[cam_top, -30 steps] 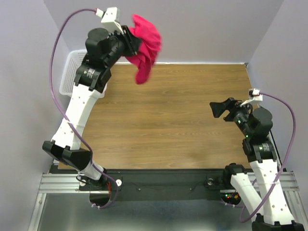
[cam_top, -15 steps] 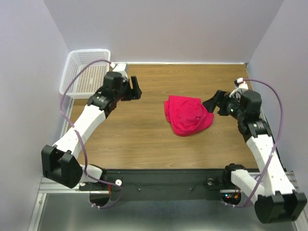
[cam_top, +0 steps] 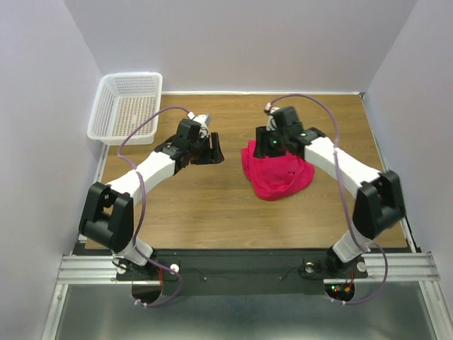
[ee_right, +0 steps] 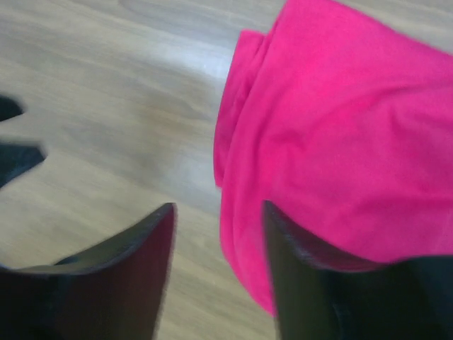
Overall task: Fold and stack the t-shirts
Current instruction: Flatten the tshirt out
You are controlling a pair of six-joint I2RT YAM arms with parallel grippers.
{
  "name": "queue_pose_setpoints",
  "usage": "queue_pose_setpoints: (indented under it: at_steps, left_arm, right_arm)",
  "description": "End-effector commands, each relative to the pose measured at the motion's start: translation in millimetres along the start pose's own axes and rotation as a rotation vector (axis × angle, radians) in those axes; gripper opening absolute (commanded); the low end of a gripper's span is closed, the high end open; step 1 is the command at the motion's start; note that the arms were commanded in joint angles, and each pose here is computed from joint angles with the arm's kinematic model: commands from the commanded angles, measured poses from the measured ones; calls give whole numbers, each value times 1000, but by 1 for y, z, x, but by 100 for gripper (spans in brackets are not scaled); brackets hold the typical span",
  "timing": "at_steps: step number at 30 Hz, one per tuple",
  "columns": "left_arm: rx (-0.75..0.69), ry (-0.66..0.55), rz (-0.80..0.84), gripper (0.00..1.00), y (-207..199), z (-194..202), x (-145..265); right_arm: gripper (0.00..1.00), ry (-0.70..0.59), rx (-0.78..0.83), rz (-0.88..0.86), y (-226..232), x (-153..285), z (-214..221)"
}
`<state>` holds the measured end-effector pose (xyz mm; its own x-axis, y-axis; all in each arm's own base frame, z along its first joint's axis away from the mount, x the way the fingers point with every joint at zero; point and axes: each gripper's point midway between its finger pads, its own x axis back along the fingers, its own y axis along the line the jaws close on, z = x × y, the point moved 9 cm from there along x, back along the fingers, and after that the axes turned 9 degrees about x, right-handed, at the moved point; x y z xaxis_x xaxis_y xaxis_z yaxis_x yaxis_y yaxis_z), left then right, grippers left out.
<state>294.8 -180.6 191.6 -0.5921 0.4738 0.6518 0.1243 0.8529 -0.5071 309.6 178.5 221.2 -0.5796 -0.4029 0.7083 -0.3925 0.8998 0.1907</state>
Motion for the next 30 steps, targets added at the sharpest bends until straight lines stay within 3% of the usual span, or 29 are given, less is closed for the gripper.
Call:
queue_pose_setpoints:
  at_steps: [1, 11, 18, 21, 22, 24, 30]
  left_arm:
    - [-21, -127, 47, 72, -13, -23, 17]
    - [13, -110, 27, 74, 11, 10, 31]
    - [15, -120, 44, 74, 11, 15, 41]
    - [12, -119, 43, 74, 12, 17, 41]
    - [14, -119, 47, 74, 11, 17, 42]
    - [13, -118, 48, 74, 12, 17, 42]
    - [14, -143, 51, 74, 9, 13, 47]
  right_arm:
    - [52, -6, 34, 122, 6, -38, -24]
    - [42, 116, 30, 181, 9, -116, -8]
    - [37, 154, 42, 196, 8, -137, 2]
    - [25, 161, 48, 216, 7, -140, 5]
    - [11, 158, 49, 221, 6, -139, 4]
    - [1, 128, 54, 225, 7, -128, -4]
    - [1, -97, 114, 228, 19, -51, -71]
